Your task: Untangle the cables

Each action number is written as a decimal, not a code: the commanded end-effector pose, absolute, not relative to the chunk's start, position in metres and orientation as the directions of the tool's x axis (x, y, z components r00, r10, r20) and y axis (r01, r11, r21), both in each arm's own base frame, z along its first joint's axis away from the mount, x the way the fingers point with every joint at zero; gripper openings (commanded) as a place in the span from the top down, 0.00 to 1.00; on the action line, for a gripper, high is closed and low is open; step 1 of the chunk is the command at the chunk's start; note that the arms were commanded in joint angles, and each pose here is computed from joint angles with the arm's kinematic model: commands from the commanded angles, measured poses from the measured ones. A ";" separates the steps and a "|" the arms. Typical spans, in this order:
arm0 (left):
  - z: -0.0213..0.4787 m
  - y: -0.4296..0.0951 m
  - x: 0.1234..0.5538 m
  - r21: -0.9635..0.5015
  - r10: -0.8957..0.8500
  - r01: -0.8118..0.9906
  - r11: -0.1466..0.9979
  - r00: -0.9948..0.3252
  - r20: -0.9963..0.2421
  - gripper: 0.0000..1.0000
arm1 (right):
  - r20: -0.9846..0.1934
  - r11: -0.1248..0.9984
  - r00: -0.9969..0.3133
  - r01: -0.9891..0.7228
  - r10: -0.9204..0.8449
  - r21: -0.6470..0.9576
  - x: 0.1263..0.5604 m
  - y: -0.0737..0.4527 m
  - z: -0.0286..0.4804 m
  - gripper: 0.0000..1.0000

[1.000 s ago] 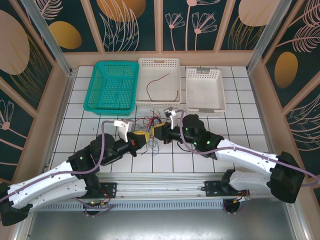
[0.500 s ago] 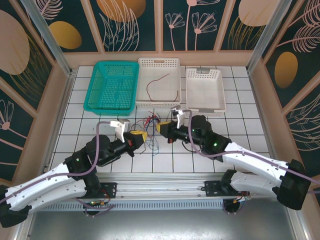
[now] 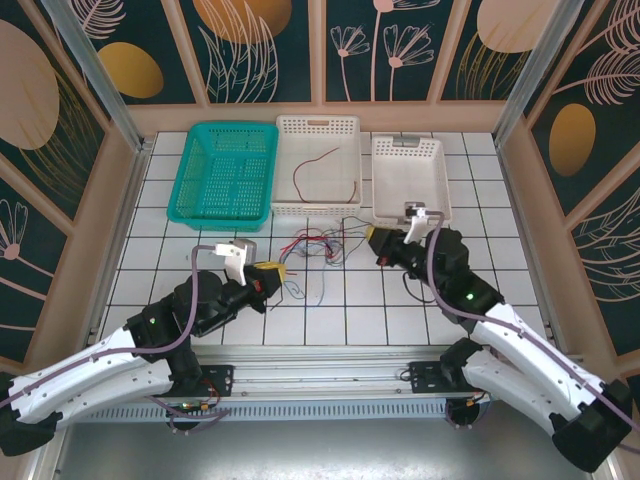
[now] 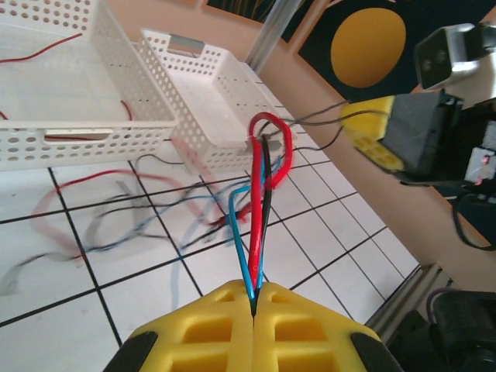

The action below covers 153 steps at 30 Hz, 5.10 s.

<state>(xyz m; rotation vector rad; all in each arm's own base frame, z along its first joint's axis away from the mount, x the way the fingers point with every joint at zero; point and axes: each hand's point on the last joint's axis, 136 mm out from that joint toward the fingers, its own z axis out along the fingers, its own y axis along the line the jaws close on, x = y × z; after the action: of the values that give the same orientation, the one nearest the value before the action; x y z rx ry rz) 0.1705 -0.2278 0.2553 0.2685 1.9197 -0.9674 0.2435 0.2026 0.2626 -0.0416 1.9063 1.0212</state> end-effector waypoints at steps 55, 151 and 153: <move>0.293 -0.104 0.188 -0.339 -0.255 0.136 0.931 -0.423 -0.870 1.00 | -0.534 0.681 -0.445 0.293 0.719 0.672 0.251 0.000 0.183 1.00; 0.336 -0.298 0.194 -0.704 -0.339 0.496 0.508 -0.636 -0.693 0.48 | -0.884 0.607 -0.183 -0.666 0.431 0.434 0.233 0.273 0.331 1.00; 0.323 -0.296 0.187 -0.687 -0.306 0.519 0.508 -0.637 -0.707 0.45 | -0.879 0.596 -0.189 -0.671 0.437 0.441 0.231 0.272 0.337 1.00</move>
<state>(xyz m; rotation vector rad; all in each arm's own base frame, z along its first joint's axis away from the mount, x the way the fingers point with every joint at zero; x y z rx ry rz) 0.1922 -0.3005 0.3370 0.1080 1.9002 -1.2665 0.2357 0.2732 0.3135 -0.2279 1.4786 0.9438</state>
